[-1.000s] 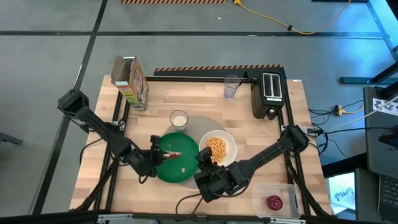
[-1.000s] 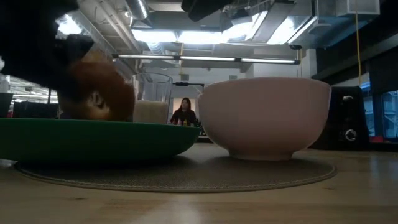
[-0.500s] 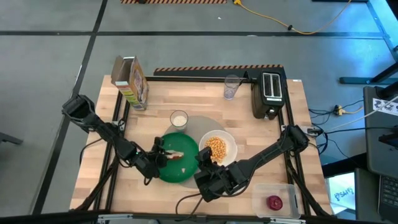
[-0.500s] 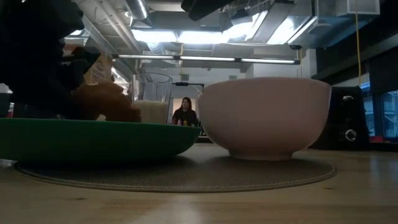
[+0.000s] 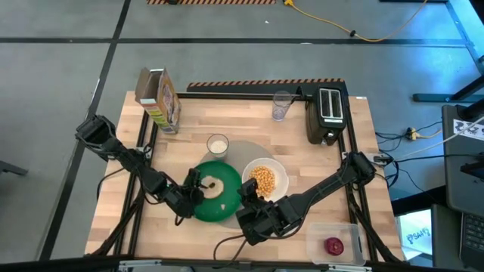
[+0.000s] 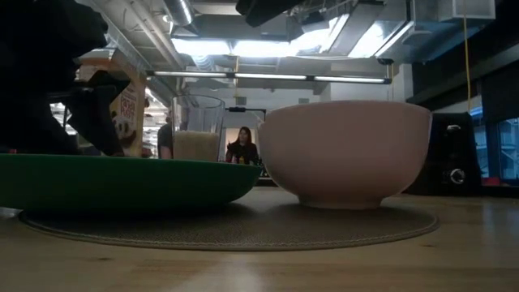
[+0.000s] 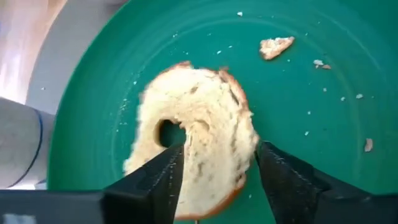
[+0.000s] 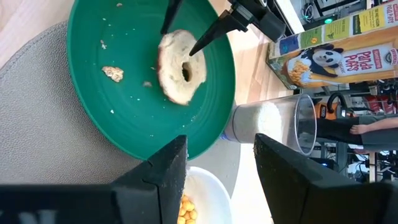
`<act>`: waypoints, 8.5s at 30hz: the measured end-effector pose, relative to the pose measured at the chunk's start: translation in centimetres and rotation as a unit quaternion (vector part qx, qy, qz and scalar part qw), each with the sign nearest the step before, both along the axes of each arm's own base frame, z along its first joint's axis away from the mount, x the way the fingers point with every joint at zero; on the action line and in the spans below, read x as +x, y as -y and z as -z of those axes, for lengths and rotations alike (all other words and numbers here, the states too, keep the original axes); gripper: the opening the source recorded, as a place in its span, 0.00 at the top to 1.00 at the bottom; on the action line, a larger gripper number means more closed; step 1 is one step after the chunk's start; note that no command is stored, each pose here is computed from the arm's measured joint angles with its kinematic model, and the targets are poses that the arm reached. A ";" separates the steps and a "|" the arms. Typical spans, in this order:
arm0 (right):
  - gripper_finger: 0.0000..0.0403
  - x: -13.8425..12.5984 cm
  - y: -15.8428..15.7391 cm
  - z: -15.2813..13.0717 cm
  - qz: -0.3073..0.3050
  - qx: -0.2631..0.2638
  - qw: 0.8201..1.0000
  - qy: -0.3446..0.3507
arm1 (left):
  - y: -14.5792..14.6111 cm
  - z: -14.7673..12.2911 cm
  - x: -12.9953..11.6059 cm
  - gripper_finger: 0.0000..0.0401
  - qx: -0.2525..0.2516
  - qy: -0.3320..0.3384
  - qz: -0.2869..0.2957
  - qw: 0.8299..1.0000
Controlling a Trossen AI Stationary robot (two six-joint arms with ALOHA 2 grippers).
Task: Arrange a breakfast setting
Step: Put the toasted bagel on top of green plate, then put the red apple on the grey tablemat to the top left of the white bowl
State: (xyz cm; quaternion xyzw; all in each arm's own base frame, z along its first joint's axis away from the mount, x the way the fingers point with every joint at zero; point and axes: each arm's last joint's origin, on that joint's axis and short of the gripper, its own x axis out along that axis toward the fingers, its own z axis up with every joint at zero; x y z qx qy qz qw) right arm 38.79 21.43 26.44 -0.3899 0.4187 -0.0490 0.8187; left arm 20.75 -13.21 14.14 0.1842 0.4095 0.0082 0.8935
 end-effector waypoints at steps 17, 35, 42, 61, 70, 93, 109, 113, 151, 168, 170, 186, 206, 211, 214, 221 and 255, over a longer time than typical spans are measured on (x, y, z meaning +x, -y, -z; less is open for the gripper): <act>0.57 -0.2 0.0 -0.1 -0.026 -0.008 0.999 -0.021 | 1.4 -7.0 -1.1 0.47 -0.096 0.062 0.057 0.992; 0.57 -6.0 5.1 -4.8 -0.010 -0.064 0.995 -0.070 | -1.8 -11.2 -4.8 0.47 -0.145 0.186 0.021 0.972; 0.57 -10.1 7.6 -5.1 -0.008 -0.024 1.000 -0.004 | -2.2 -11.5 -4.6 0.47 -0.141 0.203 0.005 0.969; 0.57 -20.2 13.3 -1.5 -0.032 0.071 0.978 0.194 | -5.7 -12.2 -2.2 0.47 -0.135 0.252 -0.094 0.954; 0.57 -19.9 12.7 -0.3 -0.081 0.146 0.959 0.229 | -5.8 -11.9 -0.5 0.47 -0.140 0.267 -0.092 0.949; 0.57 -18.6 13.3 -0.9 -0.090 0.056 0.960 0.260 | -6.9 -11.3 1.9 0.47 -0.137 0.284 -0.095 0.944; 0.57 -19.0 9.9 -4.7 -0.226 0.263 0.905 0.246 | -4.8 -10.7 3.6 0.47 -0.193 0.311 -0.032 0.930; 0.57 -19.4 7.8 -4.6 -0.228 0.275 0.908 0.218 | -3.7 -10.3 4.0 0.47 -0.213 0.319 -0.030 0.923; 0.40 -21.2 0.7 -4.8 -0.132 0.385 0.912 0.054 | 0.9 -8.8 4.0 0.47 -0.289 0.343 -0.024 0.893; 0.04 -22.9 1.8 -2.9 0.018 0.450 0.887 -0.102 | 0.9 -8.8 4.0 0.47 -0.288 0.343 -0.024 0.894; 0.06 -22.8 1.8 -2.9 0.028 0.459 0.882 -0.099 | 0.9 -8.8 4.0 0.47 -0.286 0.343 -0.023 0.894; 0.08 -25.0 -2.2 -1.0 0.110 0.517 0.836 -0.144 | 0.9 -8.7 4.0 0.47 -0.284 0.339 -0.023 0.897; 0.08 -27.4 -3.7 -4.0 0.199 0.491 0.831 -0.171 | 0.9 -8.5 4.0 0.47 -0.279 0.328 -0.025 0.902; 0.08 -27.1 -4.4 -1.8 0.230 0.422 0.853 -0.204 | 0.9 -8.5 4.0 0.47 -0.277 0.329 -0.024 0.903; 0.08 -27.0 -5.1 -0.7 0.231 0.402 0.856 -0.230 | 0.9 -8.5 4.0 0.47 -0.277 0.329 -0.025 0.903; 0.08 -26.5 -6.3 0.4 0.227 0.407 0.854 -0.229 | 0.9 -8.5 4.0 0.47 -0.276 0.329 -0.024 0.903; 0.08 -26.9 -9.1 5.5 0.199 0.363 0.875 -0.252 | 0.9 -8.4 4.0 0.47 -0.273 0.326 -0.025 0.905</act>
